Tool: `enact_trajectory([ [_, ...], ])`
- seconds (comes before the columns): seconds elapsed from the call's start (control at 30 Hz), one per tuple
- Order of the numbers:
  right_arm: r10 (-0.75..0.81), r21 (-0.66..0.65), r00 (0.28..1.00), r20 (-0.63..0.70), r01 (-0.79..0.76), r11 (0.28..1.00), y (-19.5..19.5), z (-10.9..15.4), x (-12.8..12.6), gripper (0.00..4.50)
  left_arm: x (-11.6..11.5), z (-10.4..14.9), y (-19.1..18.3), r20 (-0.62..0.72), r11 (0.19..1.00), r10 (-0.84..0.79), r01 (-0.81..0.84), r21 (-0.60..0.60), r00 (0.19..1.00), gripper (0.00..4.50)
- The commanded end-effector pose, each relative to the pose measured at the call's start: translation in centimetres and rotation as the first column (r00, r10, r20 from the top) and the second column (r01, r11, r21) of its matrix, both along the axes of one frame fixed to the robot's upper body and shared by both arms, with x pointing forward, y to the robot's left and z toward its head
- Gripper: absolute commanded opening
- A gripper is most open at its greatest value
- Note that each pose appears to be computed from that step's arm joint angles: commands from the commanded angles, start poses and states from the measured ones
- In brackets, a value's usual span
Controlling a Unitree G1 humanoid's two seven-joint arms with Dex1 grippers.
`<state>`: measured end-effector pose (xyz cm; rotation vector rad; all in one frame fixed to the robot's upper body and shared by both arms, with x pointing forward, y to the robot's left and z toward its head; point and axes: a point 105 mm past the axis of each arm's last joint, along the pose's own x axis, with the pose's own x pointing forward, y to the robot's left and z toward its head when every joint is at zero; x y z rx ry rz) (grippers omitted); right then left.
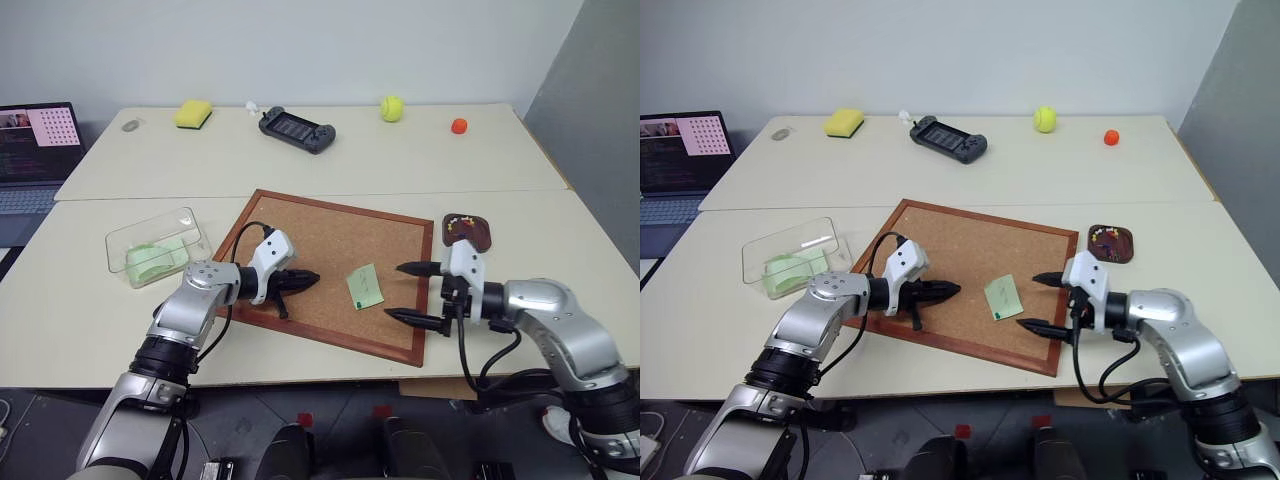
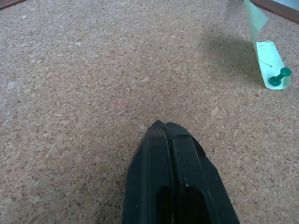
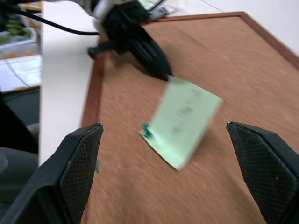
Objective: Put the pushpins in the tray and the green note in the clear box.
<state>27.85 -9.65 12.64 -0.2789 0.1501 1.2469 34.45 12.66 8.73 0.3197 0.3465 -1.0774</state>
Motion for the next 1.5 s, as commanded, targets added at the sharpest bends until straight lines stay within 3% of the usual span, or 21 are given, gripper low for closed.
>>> enact_trajectory([
  [0.03, 0.107, 0.028, 0.994, 0.037, -0.108, 0.994, 2.2, 0.8, -0.8, 4.49, -0.4, -1.9, 0.7, -0.061, 0.998, 0.007, -0.003, 0.069, 0.998, 0.0],
  [0.27, 0.161, -0.001, 0.987, 0.001, -0.161, 0.987, 4.1, -1.2, -0.2, 4.49, -0.4, -1.8, 0.7, -0.061, 0.997, 0.006, -0.002, 0.071, 0.998, 0.0],
  [0.57, 0.118, -0.002, 0.993, -0.017, -0.118, 0.993, 4.5, -3.1, 1.7, 4.49, -0.9, -2.2, 0.9, -0.072, 0.998, 0.018, -0.013, 0.069, 0.997, 0.0],
  [0.67, 0.106, 0.006, 0.994, -0.022, -0.106, 0.994, 4.5, -3.3, 2.1, 4.1, -1.0, -2.2, 1.0, -0.072, 0.997, 0.022, -0.017, 0.07, 0.997, 0.0],
  [1.33, 0.054, 0.015, 0.999, 0.002, -0.054, 0.998, 4.2, -3.3, 3.3, 0.04, -1.2, -2.2, 0.7, -0.076, 0.997, 0.01, -0.004, 0.073, 0.997, 0.0],
  [1.5, 0.049, 0.016, 0.999, 0.002, -0.049, 0.999, 4.0, -3.1, 3.3, 0.01, -1.3, -2.3, 0.7, -0.078, 0.997, 0.009, -0.003, 0.075, 0.997, 0.0],
])
